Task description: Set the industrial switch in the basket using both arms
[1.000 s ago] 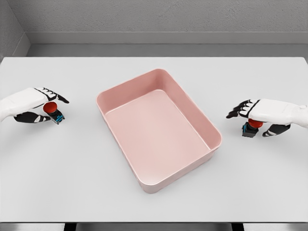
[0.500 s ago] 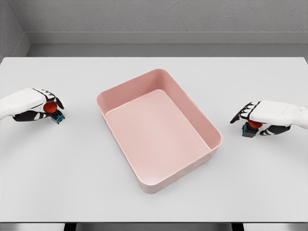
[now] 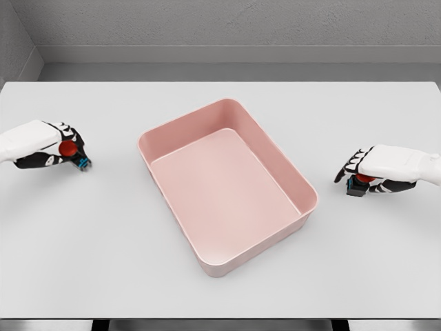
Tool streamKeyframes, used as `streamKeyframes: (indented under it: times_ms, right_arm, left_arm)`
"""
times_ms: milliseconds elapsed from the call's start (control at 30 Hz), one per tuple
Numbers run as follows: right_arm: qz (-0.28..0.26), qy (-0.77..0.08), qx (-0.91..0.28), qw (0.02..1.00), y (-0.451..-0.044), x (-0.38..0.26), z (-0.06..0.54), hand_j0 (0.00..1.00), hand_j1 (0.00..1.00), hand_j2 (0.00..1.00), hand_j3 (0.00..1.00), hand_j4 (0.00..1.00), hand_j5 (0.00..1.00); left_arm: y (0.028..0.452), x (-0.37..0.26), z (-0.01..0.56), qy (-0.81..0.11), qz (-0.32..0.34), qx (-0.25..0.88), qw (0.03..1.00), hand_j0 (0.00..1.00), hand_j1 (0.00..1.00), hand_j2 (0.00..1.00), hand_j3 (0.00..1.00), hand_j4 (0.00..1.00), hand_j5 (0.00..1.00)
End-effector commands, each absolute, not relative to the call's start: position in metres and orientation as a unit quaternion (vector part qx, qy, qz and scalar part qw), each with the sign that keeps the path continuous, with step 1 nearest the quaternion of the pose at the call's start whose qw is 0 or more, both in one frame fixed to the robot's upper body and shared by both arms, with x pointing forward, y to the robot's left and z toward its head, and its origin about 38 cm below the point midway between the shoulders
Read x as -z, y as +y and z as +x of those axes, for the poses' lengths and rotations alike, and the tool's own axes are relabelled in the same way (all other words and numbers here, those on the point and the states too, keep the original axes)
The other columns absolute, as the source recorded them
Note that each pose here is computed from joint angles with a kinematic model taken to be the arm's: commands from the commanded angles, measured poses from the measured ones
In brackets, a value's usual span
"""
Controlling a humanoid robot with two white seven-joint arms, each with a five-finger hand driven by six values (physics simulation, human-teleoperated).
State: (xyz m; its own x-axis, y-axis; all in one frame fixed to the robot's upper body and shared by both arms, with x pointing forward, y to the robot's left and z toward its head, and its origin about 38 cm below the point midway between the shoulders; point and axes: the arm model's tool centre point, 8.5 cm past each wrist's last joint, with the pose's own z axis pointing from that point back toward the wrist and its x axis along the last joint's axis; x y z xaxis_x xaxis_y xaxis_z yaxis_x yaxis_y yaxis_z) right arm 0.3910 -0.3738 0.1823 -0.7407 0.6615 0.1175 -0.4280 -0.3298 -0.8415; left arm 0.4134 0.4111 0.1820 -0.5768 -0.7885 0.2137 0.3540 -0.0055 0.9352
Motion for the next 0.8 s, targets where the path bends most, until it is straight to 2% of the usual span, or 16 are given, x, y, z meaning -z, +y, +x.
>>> streamKeyframes:
  times_ms: [0, 233, 667, 767]
  right_arm:
    - [-0.126, -0.469, -0.806, 0.339, -0.375, -0.183, 0.391, 0.65, 0.65, 0.65, 0.65, 0.65, 0.65]
    - [-0.129, -0.465, -0.809, 0.336, -0.376, -0.182, 0.391, 0.57, 0.57, 0.57, 0.57, 0.57, 0.57]
    - [-0.135, -0.470, -0.807, 0.333, -0.375, -0.189, 0.393, 0.56, 0.56, 0.56, 0.56, 0.56, 0.56]
    - [-0.138, -0.470, -0.807, 0.331, -0.376, -0.192, 0.393, 0.54, 0.54, 0.54, 0.54, 0.54, 0.54]
  left_arm:
    - [0.412, -0.188, 0.414, -0.576, 0.191, 0.675, 0.420, 0.48, 0.48, 0.48, 0.48, 0.48, 0.48]
    - [0.411, -0.213, 0.424, -0.597, 0.201, 0.661, 0.408, 0.48, 0.48, 0.48, 0.48, 0.48, 0.48]
    - [0.379, -0.255, 0.432, -0.637, 0.201, 0.657, 0.349, 0.47, 0.47, 0.47, 0.47, 0.47, 0.47]
    - [0.366, -0.260, 0.430, -0.645, 0.193, 0.660, 0.332, 0.47, 0.47, 0.47, 0.47, 0.47, 0.47]
